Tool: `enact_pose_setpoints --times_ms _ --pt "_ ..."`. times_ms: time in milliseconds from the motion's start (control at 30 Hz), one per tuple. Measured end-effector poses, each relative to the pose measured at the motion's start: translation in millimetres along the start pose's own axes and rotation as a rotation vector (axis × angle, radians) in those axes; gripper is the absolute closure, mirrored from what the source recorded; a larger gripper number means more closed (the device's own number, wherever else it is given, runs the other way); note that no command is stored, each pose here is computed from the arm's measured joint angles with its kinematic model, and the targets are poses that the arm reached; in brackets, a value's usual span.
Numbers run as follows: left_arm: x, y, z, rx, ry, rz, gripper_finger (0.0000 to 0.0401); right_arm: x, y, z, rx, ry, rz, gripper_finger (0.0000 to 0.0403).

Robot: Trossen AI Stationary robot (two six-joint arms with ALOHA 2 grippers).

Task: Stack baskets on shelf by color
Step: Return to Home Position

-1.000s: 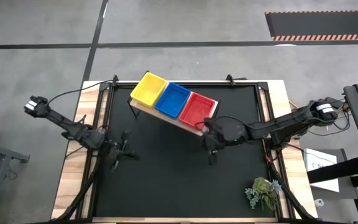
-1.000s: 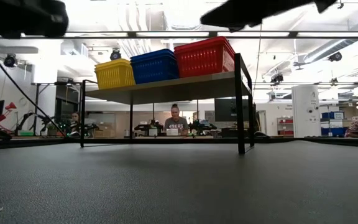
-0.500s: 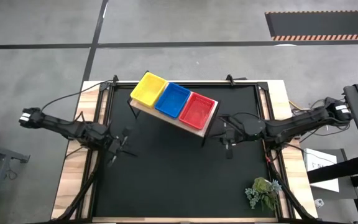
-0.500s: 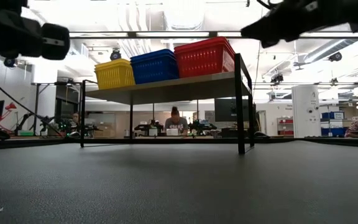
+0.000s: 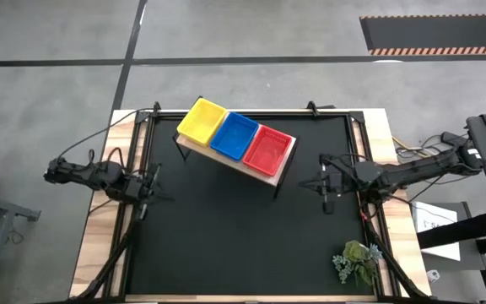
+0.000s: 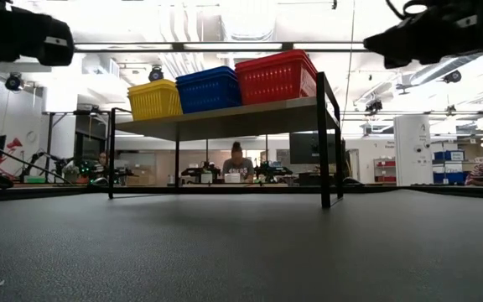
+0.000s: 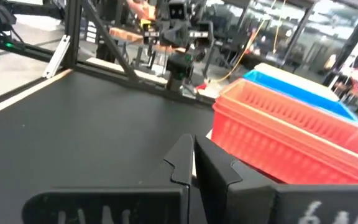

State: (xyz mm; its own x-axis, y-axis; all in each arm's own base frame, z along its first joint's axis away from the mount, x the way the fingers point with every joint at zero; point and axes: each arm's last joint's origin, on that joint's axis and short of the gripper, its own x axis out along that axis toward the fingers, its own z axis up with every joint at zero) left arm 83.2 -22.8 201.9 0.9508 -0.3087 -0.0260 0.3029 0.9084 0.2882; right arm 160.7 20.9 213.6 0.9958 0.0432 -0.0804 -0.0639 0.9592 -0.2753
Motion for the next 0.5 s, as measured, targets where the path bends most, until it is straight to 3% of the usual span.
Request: enact_pose_setpoints --times_ms 500 --pt "4.6 -2.1 -12.5 -0.002 0.029 0.036 0.04 -55.3 -6.8 -1.8 -0.019 -0.187 -0.089 0.0394"
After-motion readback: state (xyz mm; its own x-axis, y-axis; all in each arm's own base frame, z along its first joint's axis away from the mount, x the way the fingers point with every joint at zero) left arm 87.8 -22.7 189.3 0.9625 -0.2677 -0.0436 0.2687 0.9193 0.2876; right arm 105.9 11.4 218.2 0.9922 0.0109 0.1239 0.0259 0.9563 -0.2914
